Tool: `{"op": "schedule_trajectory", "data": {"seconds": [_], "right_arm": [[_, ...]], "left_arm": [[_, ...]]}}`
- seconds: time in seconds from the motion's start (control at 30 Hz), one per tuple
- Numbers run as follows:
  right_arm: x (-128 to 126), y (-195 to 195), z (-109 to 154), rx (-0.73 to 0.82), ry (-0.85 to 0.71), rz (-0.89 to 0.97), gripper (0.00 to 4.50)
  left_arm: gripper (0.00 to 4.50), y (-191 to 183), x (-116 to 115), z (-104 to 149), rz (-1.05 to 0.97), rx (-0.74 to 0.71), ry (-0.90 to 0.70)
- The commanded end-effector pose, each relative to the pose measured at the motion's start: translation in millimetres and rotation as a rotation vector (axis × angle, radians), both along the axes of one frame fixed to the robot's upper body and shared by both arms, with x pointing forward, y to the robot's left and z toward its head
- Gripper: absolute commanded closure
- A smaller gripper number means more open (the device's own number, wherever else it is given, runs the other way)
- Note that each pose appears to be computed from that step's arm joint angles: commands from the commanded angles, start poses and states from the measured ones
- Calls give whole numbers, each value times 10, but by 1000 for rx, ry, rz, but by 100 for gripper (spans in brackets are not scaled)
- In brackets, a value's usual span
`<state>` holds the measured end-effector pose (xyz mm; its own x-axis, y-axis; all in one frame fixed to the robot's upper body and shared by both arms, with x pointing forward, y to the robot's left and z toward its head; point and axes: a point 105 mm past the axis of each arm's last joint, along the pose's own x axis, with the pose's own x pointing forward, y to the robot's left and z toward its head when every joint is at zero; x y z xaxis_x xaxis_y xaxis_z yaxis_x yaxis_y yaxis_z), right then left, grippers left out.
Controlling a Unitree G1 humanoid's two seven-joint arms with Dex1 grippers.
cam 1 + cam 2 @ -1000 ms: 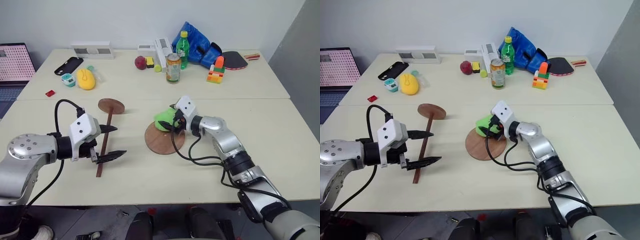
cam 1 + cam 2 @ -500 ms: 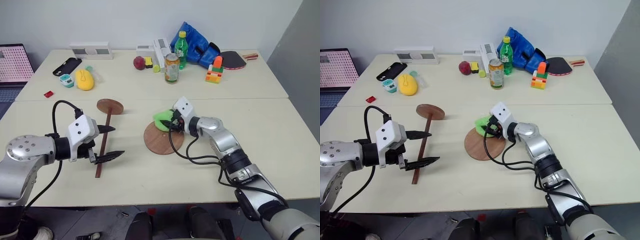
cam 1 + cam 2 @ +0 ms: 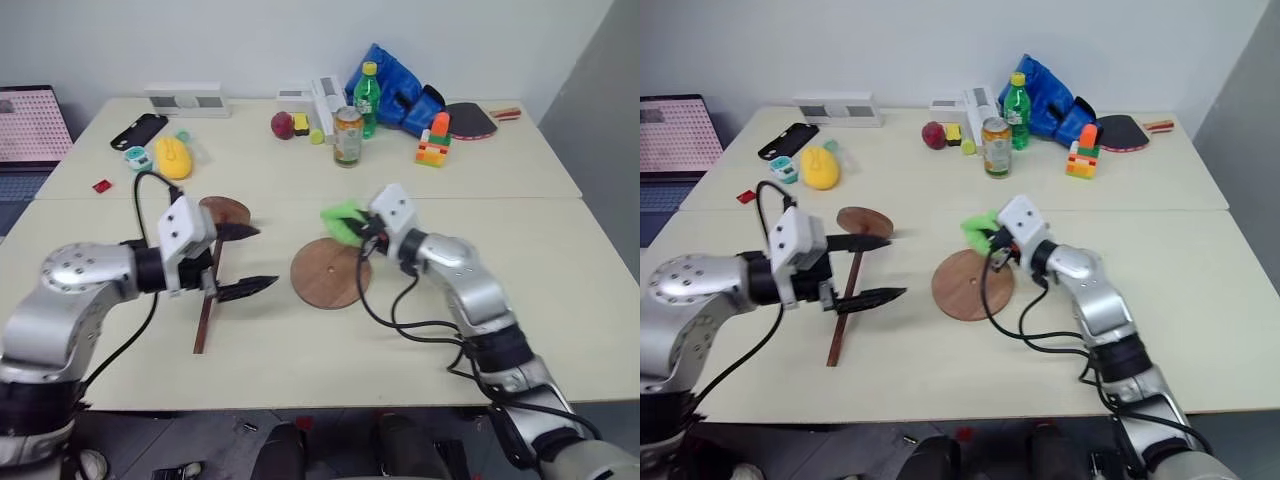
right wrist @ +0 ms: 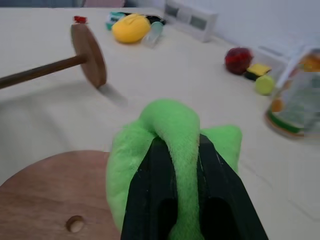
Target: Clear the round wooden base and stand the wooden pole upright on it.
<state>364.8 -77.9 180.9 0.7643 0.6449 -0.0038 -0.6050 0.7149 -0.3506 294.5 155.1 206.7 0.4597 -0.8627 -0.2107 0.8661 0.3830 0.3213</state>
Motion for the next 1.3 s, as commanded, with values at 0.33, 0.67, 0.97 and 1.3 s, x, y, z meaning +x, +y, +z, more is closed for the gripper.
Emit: {"op": "schedule_trajectory", "data": {"seconds": [0.33, 0.67, 0.97, 1.3], "right_arm": [[-200, -1850, -364, 111, 22, -718, 448], [-354, -1922, -421, 189, 35, -793, 247], [-480, -1777, 168, 187, -138, -648, 31], [-589, -1210, 257, 100, -59, -257, 3]], "left_arm": [[0, -1020, 243, 25, -218, -64, -66], [0, -1177, 297, 57, -224, -73, -88], [0, -911, 522, 54, -38, -38, -123], [0, -440, 572, 244, 146, -90, -130]]}}
